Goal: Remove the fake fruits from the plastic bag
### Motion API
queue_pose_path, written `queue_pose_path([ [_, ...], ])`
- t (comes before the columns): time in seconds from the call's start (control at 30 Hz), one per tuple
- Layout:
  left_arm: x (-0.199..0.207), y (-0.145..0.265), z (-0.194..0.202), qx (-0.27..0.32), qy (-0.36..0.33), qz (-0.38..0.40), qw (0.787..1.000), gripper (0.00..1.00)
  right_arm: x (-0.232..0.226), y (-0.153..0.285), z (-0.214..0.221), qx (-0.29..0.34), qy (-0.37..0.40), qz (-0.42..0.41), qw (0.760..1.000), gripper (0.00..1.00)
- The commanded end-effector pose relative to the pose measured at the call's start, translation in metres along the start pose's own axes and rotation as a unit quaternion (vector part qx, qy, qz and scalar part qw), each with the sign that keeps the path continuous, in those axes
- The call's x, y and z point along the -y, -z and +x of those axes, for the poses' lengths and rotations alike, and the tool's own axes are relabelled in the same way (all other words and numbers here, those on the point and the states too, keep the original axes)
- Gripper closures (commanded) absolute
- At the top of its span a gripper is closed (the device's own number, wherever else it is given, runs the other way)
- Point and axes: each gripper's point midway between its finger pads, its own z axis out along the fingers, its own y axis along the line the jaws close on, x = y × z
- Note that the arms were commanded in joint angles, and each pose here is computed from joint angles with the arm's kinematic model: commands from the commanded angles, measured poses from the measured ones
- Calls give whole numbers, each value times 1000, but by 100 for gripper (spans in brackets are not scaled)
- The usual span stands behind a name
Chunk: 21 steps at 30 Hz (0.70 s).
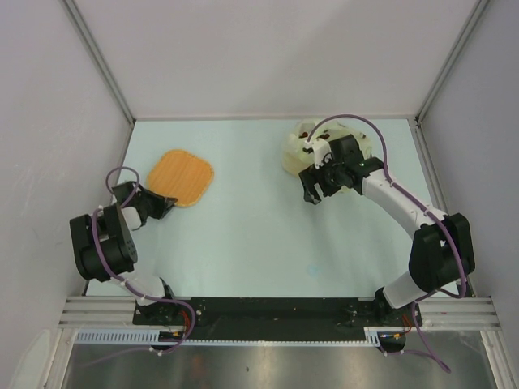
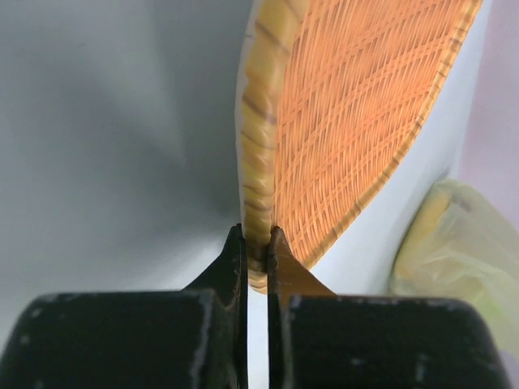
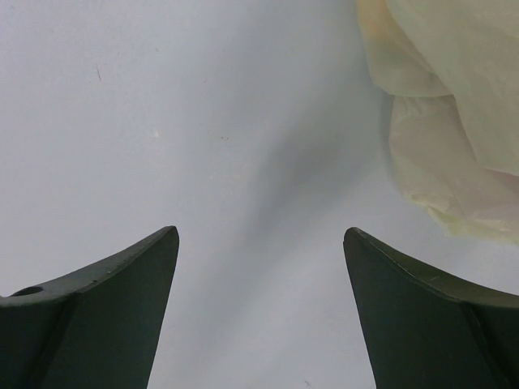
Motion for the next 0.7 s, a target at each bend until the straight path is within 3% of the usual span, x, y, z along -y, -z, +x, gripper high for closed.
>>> queue_pose_path([
  [0.0,-34,-1,30,-58,-84,-73,992,100,2,1,-5,12,0,2,1000,12],
  [0.17,-19,-4,57,-93,-195,-50,975,100,10,-1,-5,18,-5,7,1000,12],
  [0.3,-6,-2,109,-181,-255,-19,950,100,22,2,-7,29,-26,14,999,12],
  [0.47,5,10,189,-324,-350,29,878,100,28,7,-5,30,-36,15,999,13],
  [0.6,-2,32,229,-399,-385,58,830,100,35,13,-8,44,-40,22,998,13],
  [0.67,-8,50,250,-458,-391,77,795,100,36,15,-10,50,-40,22,998,13],
])
